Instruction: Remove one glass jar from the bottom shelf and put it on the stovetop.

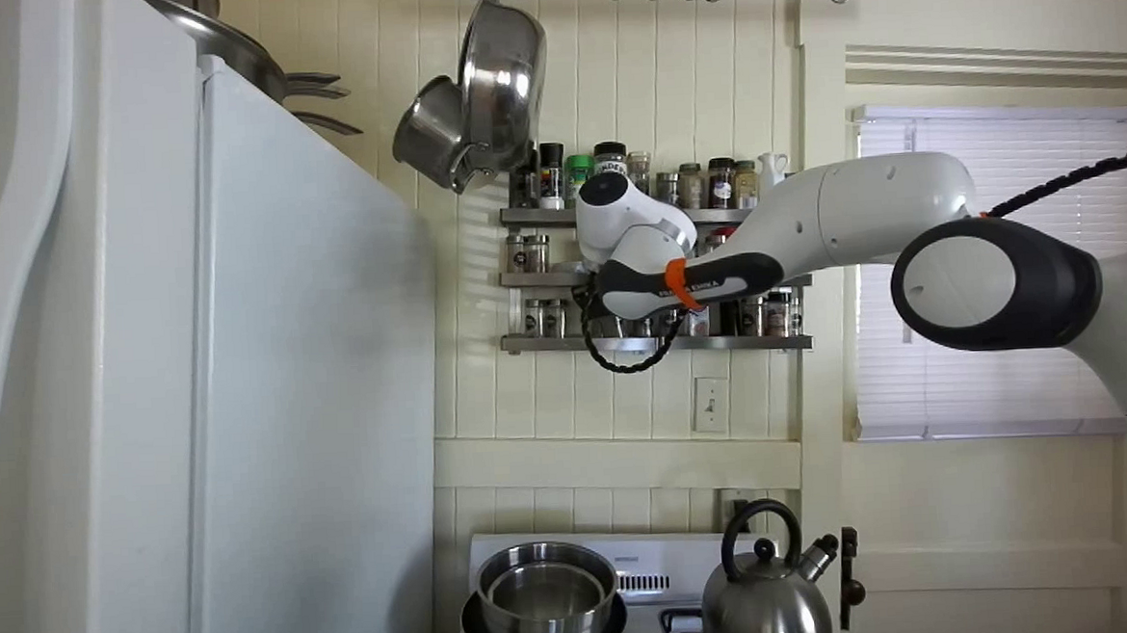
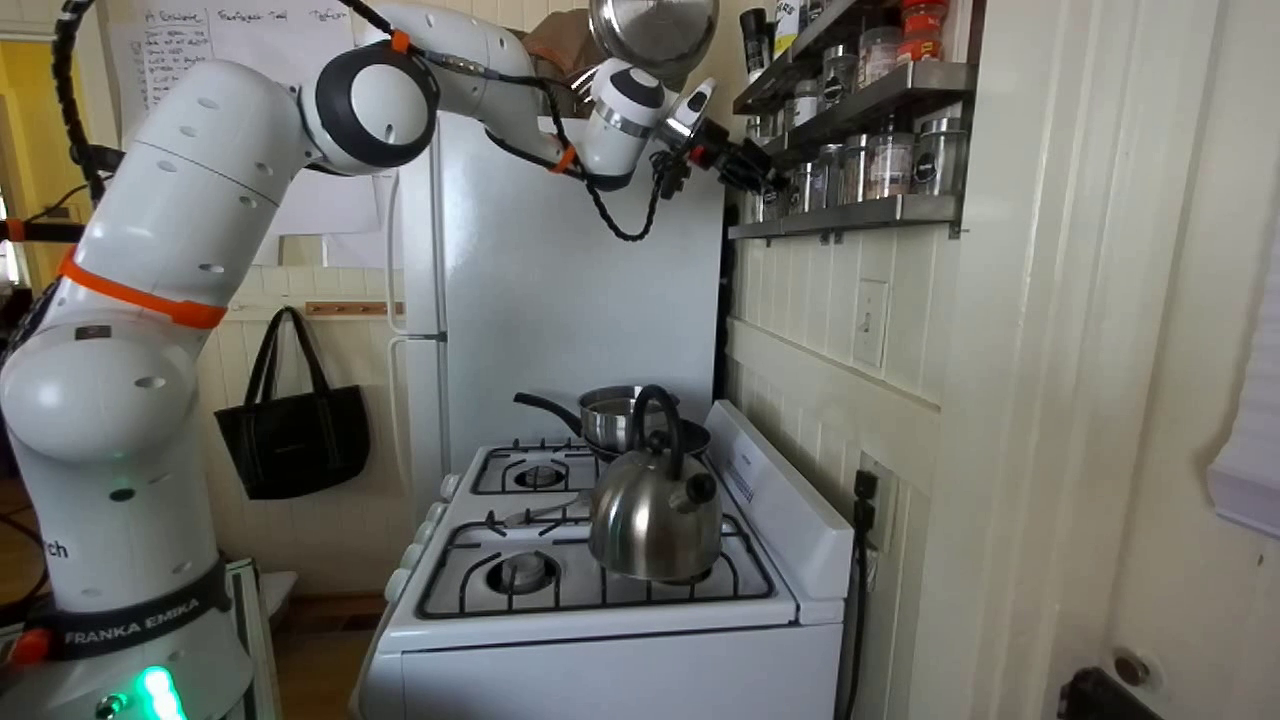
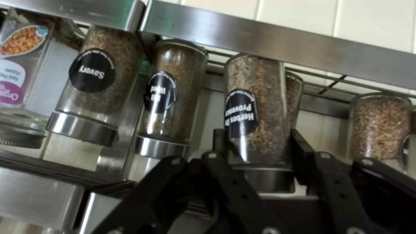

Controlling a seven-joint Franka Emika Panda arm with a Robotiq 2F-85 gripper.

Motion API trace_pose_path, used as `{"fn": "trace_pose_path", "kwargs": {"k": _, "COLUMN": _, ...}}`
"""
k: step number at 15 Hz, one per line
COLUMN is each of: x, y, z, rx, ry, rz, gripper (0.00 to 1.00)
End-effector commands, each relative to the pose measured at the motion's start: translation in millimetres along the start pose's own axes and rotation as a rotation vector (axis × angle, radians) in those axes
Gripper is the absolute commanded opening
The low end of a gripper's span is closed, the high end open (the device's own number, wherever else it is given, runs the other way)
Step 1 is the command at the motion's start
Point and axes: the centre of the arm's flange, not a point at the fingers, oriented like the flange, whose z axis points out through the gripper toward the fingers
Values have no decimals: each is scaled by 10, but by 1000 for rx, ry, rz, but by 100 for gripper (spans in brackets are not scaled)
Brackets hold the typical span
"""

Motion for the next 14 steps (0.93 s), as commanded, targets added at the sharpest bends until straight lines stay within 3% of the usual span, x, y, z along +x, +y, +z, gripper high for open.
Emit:
{"fn": "trace_pose_path", "kwargs": {"k": 1, "x": -162, "y": -21, "z": -297, "rx": -27, "ry": 44, "rz": -92, "gripper": 23}}
{"fn": "trace_pose_path", "kwargs": {"k": 7, "x": -297, "y": -109, "z": -540, "rx": -12, "ry": 64, "rz": -182, "gripper": 23}}
{"fn": "trace_pose_path", "kwargs": {"k": 10, "x": -344, "y": -108, "z": -653, "rx": 27, "ry": 19, "rz": -222, "gripper": 23}}
{"fn": "trace_pose_path", "kwargs": {"k": 12, "x": -399, "y": -69, "z": -689, "rx": 136, "ry": -60, "rz": -218, "gripper": 23}}
{"fn": "trace_pose_path", "kwargs": {"k": 14, "x": -484, "y": 18, "z": -782, "rx": 261, "ry": -53, "rz": -178, "gripper": 23}}
